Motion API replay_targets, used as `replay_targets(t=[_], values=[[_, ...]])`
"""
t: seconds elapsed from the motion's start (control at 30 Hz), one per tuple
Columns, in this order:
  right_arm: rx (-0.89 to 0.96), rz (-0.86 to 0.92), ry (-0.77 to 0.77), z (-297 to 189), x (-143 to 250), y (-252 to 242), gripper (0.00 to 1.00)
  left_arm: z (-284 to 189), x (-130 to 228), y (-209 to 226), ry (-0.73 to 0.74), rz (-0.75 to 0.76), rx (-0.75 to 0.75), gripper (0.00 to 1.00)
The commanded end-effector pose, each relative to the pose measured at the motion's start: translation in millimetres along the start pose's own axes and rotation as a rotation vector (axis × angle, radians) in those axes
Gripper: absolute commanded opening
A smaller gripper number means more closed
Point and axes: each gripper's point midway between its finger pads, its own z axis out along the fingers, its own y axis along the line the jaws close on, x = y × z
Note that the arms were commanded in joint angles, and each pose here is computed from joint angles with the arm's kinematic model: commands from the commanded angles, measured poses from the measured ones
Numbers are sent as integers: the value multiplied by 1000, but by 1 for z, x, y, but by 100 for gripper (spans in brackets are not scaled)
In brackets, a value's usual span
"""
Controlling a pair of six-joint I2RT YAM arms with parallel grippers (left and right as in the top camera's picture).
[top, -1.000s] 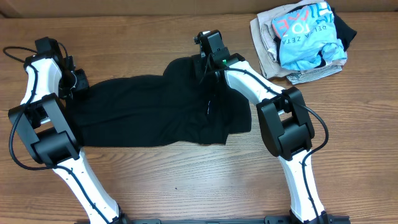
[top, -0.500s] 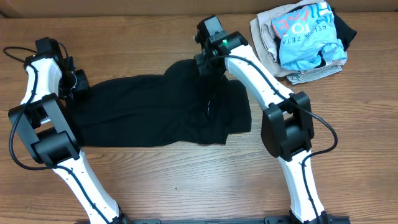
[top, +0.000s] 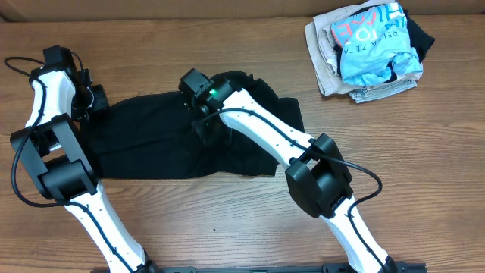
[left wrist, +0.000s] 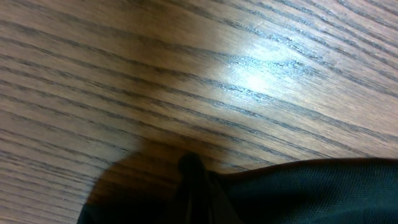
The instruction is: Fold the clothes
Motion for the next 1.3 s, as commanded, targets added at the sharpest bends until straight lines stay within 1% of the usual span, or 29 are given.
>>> replay_targets(t=[0.0,0.1,0.17,0.23,0.27,0.3,0.4,0.47,0.67,0.8,0.87,0.93,0.97,1.03,1.07,1.1,1.27], values=[[99,155,-119,-14,-32,-67,56,15,17,6,65,-12,-18,5],[101,216,-195,-19,-53,-100,69,15,17,6,64,-12,-18,5],[105,265,-257,-24,-67,-128,73,15,16,6,63,-12,-18,4],[99,311,-311,-28,-79,-152,73,15,16,6,62,-12,-18,5],[64,343,-362,-31,-90,-171,73,15,16,6,61,-12,-18,5],[44,355,-383,-31,-94,-179,73,15,16,6,61,-12,-18,5],[-5,377,-410,-30,-100,-193,68,15,15,6,58,-12,-18,5],[-37,380,-406,-24,-101,-194,65,15,15,6,57,-12,-18,5],[-105,332,-350,6,-96,-177,64,15,13,6,51,-12,-18,4],[-128,319,-328,15,-93,-165,64,15,13,6,51,-12,-19,4],[-131,316,-326,15,-93,-163,59,15,13,6,51,-12,-19,4],[-136,316,-321,15,-92,-162,51,15,13,6,51,-12,-18,4],[-138,317,-315,16,-91,-162,42,15,13,6,51,-12,-18,4],[-136,310,-309,16,-89,-162,13,15,13,6,51,-12,-19,4],[-135,302,-311,15,-90,-161,6,15,13,6,51,-12,-18,4],[-134,291,-316,11,-91,-161,4,15,13,6,51,-12,-18,4],[-132,263,-329,-21,-92,-156,4,15,13,6,51,-12,-19,4]])
